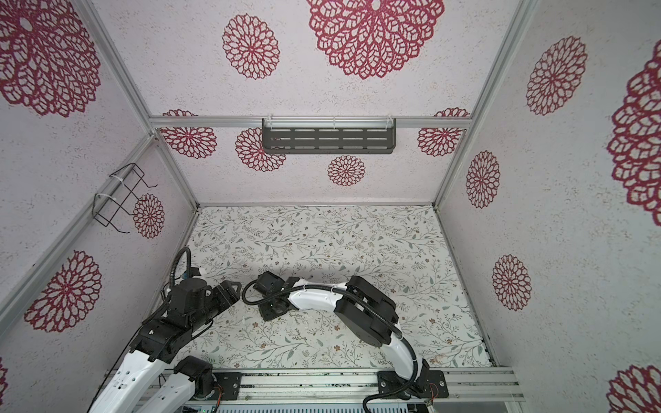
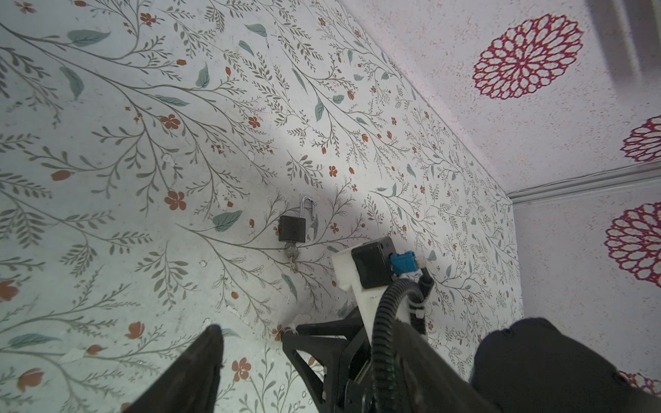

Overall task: Unlock with the key
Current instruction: 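Close the right gripper on the silver key lying on the table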

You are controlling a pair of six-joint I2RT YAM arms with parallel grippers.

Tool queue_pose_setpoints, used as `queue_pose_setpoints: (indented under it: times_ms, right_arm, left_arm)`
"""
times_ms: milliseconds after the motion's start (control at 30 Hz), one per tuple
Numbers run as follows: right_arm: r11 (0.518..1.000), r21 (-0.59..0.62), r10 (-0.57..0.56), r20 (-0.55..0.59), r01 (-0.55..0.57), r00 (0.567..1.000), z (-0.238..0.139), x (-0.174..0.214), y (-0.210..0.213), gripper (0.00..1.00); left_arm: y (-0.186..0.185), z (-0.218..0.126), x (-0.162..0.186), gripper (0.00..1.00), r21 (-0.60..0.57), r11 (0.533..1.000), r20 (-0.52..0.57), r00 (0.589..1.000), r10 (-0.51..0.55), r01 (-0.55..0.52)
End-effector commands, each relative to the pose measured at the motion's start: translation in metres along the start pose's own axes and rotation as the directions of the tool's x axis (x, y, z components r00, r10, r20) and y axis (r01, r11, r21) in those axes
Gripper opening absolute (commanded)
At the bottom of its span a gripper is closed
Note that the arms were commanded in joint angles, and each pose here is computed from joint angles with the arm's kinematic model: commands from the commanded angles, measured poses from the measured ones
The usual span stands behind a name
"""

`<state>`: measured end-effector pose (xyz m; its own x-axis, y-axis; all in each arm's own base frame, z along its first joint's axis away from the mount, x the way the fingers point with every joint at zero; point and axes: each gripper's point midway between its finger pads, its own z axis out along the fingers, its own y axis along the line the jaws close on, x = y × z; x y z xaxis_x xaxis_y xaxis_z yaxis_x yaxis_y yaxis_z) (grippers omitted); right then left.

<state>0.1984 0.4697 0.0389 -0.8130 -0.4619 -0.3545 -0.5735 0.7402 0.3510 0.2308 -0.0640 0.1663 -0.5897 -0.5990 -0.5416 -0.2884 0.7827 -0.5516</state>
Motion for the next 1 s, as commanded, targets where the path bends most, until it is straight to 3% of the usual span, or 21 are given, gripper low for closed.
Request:
queue_pose_setpoints:
  times_ms: [0, 467, 667, 967]
  right_arm:
    - [1.0, 0.0, -0.019, 0.007, 0.019, 1.0, -0.002, -0.005, 0.006, 0.21]
    - [0.999, -0.008, -0.039, 0.04, 0.039, 0.998, -0.016, -0.015, 0.013, 0.08]
    - [0.997, -0.069, -0.025, 0.128, 0.035, 0.991, -0.052, -0.033, 0.024, 0.04]
    - [0.987, -0.157, 0.076, 0.257, -0.036, 0.963, -0.119, -0.055, 0.009, 0.0]
  left_arm:
    - [0.005, 0.002, 0.0, 0.77, -0.009, 1.0, 0.007, 1.0, -0.016, 0.016]
    - [0.0, 0.001, -0.001, 0.77, 0.01, 1.0, 0.001, 1.0, -0.025, 0.025]
    - [-0.011, -0.006, -0.005, 0.77, 0.056, 0.997, 0.004, 0.999, -0.05, 0.049]
    - [-0.04, -0.018, -0.017, 0.78, 0.172, 0.977, -0.002, 0.992, -0.126, 0.124]
